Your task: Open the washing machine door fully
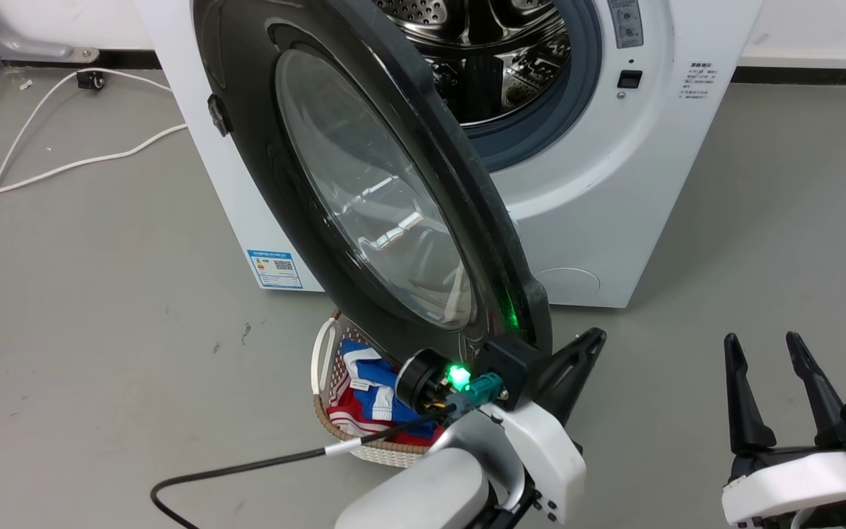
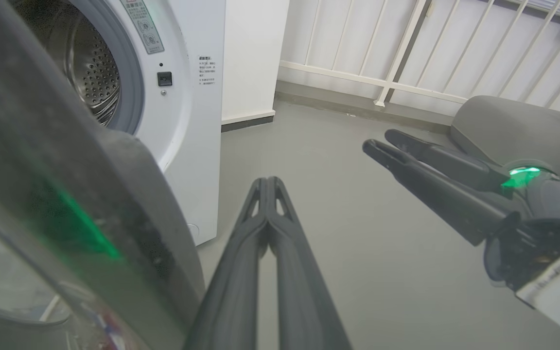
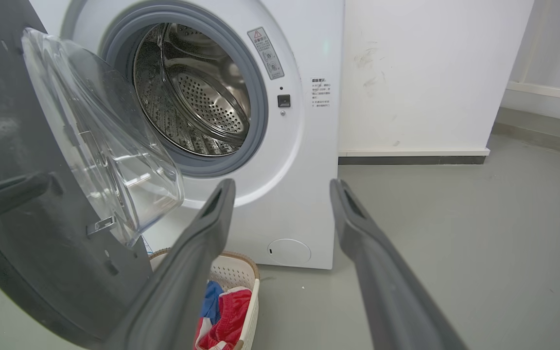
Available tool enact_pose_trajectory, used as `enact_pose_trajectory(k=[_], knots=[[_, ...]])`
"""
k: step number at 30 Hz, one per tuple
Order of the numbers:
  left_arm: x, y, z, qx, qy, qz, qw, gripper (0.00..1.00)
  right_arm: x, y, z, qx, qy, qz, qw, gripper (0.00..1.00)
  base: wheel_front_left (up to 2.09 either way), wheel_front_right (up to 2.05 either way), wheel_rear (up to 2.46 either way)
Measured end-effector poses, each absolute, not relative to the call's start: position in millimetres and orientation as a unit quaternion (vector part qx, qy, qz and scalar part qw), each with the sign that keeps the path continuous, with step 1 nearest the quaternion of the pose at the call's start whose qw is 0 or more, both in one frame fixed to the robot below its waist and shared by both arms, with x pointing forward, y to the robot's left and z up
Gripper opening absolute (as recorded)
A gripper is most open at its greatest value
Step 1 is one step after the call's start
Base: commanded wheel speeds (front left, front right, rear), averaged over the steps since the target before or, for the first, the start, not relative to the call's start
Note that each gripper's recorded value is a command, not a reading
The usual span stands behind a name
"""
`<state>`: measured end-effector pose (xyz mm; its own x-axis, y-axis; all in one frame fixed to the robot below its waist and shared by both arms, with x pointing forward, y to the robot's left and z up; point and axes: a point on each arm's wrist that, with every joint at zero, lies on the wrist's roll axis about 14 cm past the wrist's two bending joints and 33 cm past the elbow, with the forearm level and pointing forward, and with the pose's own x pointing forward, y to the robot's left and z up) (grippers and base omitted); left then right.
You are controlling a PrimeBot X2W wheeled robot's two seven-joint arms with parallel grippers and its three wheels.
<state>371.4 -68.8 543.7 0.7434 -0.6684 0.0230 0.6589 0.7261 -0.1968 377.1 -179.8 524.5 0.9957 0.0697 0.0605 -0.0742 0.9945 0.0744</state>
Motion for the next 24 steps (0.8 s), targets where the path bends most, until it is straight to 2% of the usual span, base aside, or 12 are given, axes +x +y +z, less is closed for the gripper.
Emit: enact_pose_trajectory(k=[24], knots=[[379, -39, 540, -0.113, 0.017, -0.294, 0.949, 0.00, 382, -172, 528, 0.049, -0.034, 0.047, 0.997, 1.00, 0.00, 0.00, 0.00]])
